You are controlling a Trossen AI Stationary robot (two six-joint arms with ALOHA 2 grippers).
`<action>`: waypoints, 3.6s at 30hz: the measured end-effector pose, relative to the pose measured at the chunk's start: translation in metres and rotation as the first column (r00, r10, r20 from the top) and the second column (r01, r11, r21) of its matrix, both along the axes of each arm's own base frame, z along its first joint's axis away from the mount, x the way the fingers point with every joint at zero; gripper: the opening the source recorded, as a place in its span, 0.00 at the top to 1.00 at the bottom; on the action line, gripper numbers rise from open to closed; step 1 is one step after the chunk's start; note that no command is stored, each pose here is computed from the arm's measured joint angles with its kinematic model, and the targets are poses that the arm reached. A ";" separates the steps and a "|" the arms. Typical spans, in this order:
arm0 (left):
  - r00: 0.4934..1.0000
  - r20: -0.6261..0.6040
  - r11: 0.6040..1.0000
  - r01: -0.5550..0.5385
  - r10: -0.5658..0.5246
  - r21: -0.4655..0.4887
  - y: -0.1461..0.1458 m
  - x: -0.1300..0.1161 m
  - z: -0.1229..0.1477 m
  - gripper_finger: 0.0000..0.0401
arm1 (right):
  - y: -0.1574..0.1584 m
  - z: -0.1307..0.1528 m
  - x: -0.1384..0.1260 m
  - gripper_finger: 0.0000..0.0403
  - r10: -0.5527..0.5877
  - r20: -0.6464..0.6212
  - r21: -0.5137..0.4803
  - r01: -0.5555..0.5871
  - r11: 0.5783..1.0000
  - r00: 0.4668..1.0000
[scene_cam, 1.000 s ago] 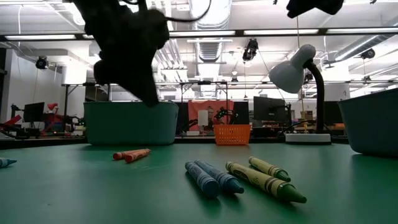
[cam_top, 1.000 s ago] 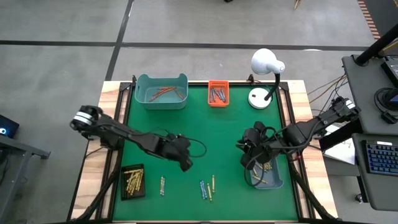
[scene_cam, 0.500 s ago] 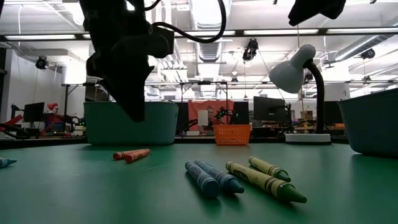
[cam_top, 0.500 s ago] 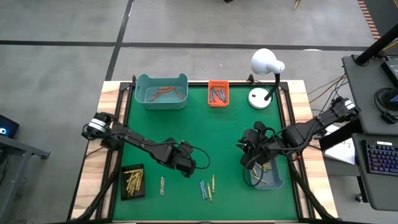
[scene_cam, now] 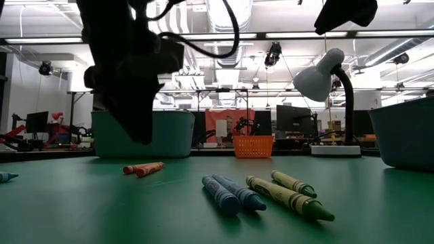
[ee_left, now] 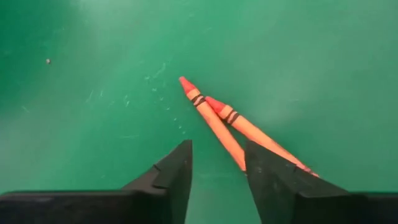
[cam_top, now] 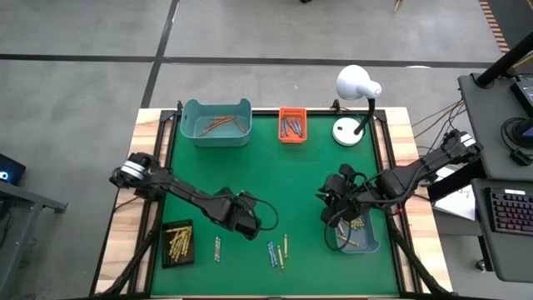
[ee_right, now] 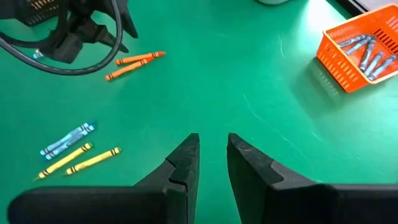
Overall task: Sort crayons
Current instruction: Put the orange crayon into the green bin
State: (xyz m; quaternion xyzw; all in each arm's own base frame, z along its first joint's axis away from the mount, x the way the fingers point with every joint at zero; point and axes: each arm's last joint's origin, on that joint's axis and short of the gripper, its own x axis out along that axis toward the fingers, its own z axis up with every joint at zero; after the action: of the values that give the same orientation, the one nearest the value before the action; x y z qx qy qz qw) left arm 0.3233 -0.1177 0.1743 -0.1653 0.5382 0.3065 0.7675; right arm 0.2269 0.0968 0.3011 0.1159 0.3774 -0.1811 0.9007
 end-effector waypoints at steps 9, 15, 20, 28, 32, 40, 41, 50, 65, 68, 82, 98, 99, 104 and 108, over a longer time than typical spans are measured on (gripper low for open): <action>1.000 -0.004 1.000 -0.027 0.027 0.011 -0.001 0.000 -0.014 0.57 | 0.000 -0.001 0.000 0.82 -0.001 0.005 0.003 0.001 1.000 1.000; 0.999 0.025 1.000 -0.029 0.029 0.006 -0.001 0.001 -0.018 0.58 | 0.000 -0.001 0.001 0.82 -0.001 0.006 0.004 0.001 1.000 1.000; 0.999 0.035 0.999 -0.034 0.033 0.020 0.001 -0.002 -0.026 0.59 | 0.000 -0.002 0.001 0.82 -0.001 0.009 0.005 0.001 1.000 1.000; 0.998 0.020 0.998 -0.055 0.055 0.028 0.004 -0.010 -0.038 0.59 | 0.001 -0.001 0.002 0.82 -0.001 0.026 0.013 0.001 1.000 1.000; 0.998 0.020 0.998 -0.058 0.057 0.038 0.005 -0.013 -0.040 0.59 | 0.001 0.000 0.003 0.82 -0.001 0.032 0.017 0.001 1.000 0.999; 0.996 0.039 0.996 -0.082 0.081 0.039 0.008 -0.019 -0.050 0.67 | 0.002 0.001 0.004 0.82 -0.001 0.048 0.024 0.000 1.000 0.999; 0.995 0.043 0.995 -0.092 0.091 0.041 0.008 -0.020 -0.051 0.69 | 0.002 0.001 0.004 0.82 -0.001 0.047 0.023 0.000 1.000 0.999; 0.992 0.057 0.989 -0.115 0.111 0.088 0.010 -0.021 -0.052 0.91 | 0.002 0.001 0.004 0.82 0.001 0.048 0.021 -0.002 1.000 0.999; 0.999 0.054 0.994 -0.004 -0.002 0.114 0.028 -0.033 -0.005 1.00 | -0.002 -0.009 0.004 0.82 -0.068 0.081 -0.083 0.074 0.994 0.994; 0.994 0.090 0.992 0.042 -0.053 0.123 0.035 -0.036 0.014 1.00 | -0.002 -0.010 0.004 0.82 -0.068 0.084 -0.080 0.075 0.994 0.994; 0.978 0.165 0.949 0.071 -0.127 0.308 0.152 -0.072 0.105 1.00 | -0.001 -0.008 0.006 0.82 -0.069 0.110 -0.064 0.077 0.995 0.991; 0.991 0.009 0.974 0.130 -0.134 0.184 0.342 -0.117 0.074 1.00 | 0.001 -0.015 0.013 0.82 -0.074 0.103 -0.074 0.082 0.994 0.992; 0.987 -0.017 0.971 0.160 -0.159 0.177 0.346 -0.114 0.074 1.00 | 0.001 -0.016 0.015 0.82 -0.078 0.097 -0.078 0.085 0.993 0.992; 0.954 -0.125 0.950 0.289 -0.274 0.122 0.365 -0.098 0.072 0.97 | -0.002 -0.021 0.020 0.82 -0.096 0.084 -0.087 0.103 0.991 0.992; 0.941 -0.177 0.940 0.314 -0.290 0.134 0.376 -0.091 0.070 0.90 | -0.002 -0.023 0.023 0.82 -0.095 0.080 -0.080 0.102 0.992 0.992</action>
State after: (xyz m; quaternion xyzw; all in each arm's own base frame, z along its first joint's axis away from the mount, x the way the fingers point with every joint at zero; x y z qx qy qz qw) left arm 0.2326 0.2583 0.2444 0.0059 0.5886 0.2388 0.7723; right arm 0.2495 0.0949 0.2781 0.1033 0.3288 -0.2365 0.9085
